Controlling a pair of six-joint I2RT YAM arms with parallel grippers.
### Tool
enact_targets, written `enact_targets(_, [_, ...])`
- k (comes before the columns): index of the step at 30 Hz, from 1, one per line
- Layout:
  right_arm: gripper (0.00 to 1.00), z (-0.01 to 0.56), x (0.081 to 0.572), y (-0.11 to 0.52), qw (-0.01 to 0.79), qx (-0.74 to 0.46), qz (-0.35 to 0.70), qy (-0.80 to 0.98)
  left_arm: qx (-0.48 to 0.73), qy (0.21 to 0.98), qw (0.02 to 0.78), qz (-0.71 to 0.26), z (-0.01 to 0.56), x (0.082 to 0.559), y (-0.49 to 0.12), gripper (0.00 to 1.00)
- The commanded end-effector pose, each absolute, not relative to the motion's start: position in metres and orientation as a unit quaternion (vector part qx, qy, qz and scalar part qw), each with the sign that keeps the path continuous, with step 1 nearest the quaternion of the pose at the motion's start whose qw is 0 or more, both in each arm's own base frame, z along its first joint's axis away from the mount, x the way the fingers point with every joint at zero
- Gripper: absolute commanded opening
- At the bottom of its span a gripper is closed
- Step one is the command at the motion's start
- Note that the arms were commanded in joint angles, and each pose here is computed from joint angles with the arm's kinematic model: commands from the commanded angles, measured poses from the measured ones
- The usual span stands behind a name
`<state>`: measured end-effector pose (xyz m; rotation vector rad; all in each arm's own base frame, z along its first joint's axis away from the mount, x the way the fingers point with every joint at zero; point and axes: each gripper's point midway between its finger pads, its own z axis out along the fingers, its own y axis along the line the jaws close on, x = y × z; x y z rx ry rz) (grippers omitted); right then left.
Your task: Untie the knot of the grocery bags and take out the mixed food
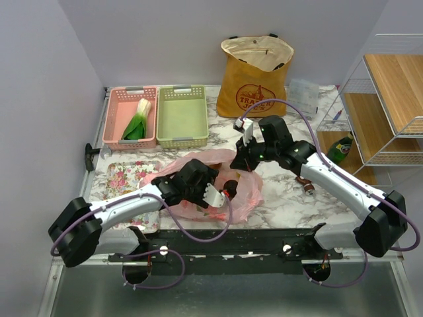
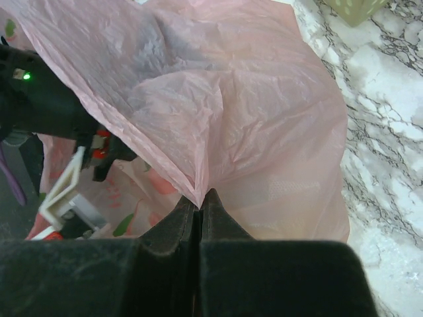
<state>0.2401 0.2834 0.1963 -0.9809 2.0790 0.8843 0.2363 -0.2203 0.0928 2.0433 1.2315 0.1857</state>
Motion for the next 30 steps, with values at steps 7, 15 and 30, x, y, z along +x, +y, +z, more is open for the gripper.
enact_targets(7, [0.01,0.212,0.254,0.282,0.377,-0.384,0.318,0.781,0.770,0.536,0.335,0.088,0.072,0.281,-0.213,0.98])
enact_targets(15, [0.01,0.205,0.260,0.278,0.380,-0.385,0.300,0.785,0.778,0.554,0.290,0.057,0.048,0.268,-0.209,0.81])
enact_targets(30, [0.01,0.200,0.265,0.280,0.376,-0.380,0.298,0.791,0.767,0.502,0.357,-0.177,0.157,0.169,-0.239,0.33])
